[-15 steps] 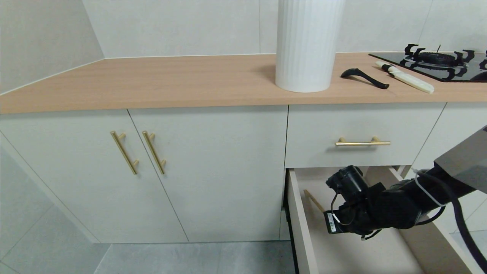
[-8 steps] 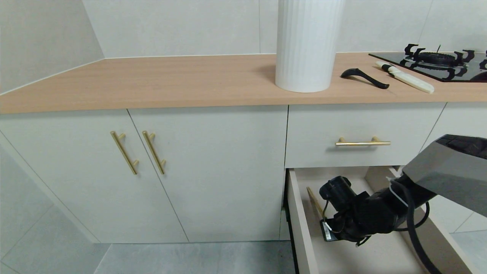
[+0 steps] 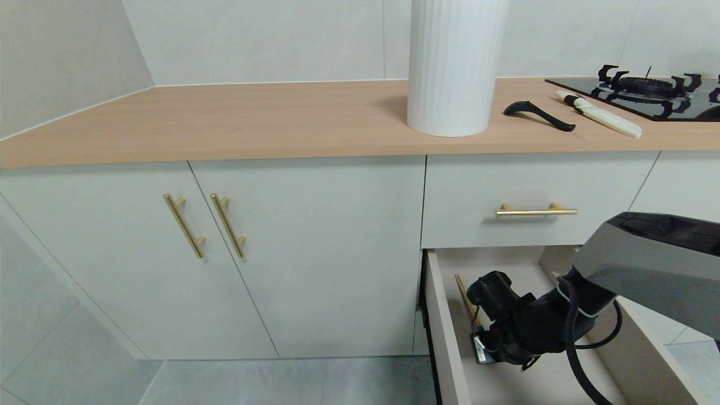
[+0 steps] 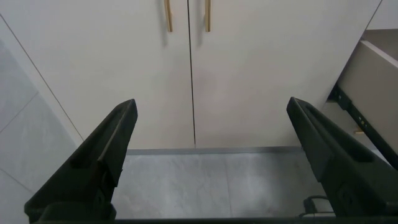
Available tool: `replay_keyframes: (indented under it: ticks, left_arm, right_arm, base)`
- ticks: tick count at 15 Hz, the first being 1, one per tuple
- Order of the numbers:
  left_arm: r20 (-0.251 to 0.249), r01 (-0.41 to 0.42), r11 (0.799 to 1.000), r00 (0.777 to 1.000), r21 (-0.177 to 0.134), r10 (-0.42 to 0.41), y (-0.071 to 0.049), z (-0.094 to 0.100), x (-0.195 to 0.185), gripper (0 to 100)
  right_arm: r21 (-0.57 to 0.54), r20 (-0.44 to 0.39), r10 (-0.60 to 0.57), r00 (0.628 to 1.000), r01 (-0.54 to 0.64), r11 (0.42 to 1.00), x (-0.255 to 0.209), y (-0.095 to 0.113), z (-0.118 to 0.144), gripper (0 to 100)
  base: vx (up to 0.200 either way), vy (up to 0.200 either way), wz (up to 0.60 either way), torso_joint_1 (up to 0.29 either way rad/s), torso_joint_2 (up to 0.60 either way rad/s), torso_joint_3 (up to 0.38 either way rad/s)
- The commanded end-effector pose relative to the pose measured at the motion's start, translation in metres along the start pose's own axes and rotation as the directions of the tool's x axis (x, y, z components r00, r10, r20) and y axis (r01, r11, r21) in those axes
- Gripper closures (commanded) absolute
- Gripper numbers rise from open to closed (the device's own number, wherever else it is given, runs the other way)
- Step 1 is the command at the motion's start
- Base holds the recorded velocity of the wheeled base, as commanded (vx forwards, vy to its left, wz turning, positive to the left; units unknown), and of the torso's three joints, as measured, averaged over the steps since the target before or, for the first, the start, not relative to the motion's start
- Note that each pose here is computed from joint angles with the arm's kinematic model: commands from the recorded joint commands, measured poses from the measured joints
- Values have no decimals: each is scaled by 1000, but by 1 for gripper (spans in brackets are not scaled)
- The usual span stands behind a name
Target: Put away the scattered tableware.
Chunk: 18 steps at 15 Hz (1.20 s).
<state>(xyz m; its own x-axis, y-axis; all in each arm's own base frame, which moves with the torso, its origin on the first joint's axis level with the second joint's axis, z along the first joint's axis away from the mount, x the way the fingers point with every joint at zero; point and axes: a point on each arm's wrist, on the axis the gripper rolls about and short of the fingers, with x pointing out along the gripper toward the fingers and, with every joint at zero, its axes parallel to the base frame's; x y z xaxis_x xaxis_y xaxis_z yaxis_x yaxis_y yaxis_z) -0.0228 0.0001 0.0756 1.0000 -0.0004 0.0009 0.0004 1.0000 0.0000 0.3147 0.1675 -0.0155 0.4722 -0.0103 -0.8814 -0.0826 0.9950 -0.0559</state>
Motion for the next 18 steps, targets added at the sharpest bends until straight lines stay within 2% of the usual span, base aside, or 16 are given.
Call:
replay_keyframes:
  ticks: [1, 4, 5, 10, 12, 15, 18]
  left_arm:
    - [1, 0, 1000, 1000, 0, 0, 0, 0, 0, 0]
    - [-1, 0, 1000, 1000, 0, 0, 0, 0, 0, 0]
    - [1, 0, 1000, 1000, 0, 0, 0, 0, 0, 0]
    - [-1, 0, 1000, 1000, 0, 0, 0, 0, 0, 0]
    - [-1, 0, 1000, 1000, 0, 0, 0, 0, 0, 0]
    - [-1, 0, 1000, 1000, 0, 0, 0, 0, 0, 0]
    - [-1, 0, 1000, 1000, 0, 0, 0, 0, 0, 0]
  right_arm:
    - [0, 0, 0, 1000, 0, 1000, 2, 1, -1, 100]
    - [-1, -1, 0, 1000, 0, 1000, 3, 1, -1, 100]
    - [-1, -2, -2, 1000, 2, 1000, 4, 1, -1, 0]
    - [-1, -1, 0, 1000, 0, 1000, 3, 1, -1, 0]
    - [5, 23, -1, 1000, 1, 1000, -5, 0, 3, 0]
    - [44, 166, 16, 986, -24, 999, -62, -11, 23, 0]
    - [89, 346, 57, 937, -93, 992, -135, -32, 37, 0]
  base:
    - [0, 0, 0, 0, 0, 0]
    - [0, 0, 0, 0, 0, 0]
    - [0, 0, 0, 0, 0, 0]
    - [0, 0, 0, 0, 0, 0]
    - [0, 0, 0, 0, 0, 0]
    - [0, 0, 0, 0, 0, 0]
    - [0, 0, 0, 0, 0, 0]
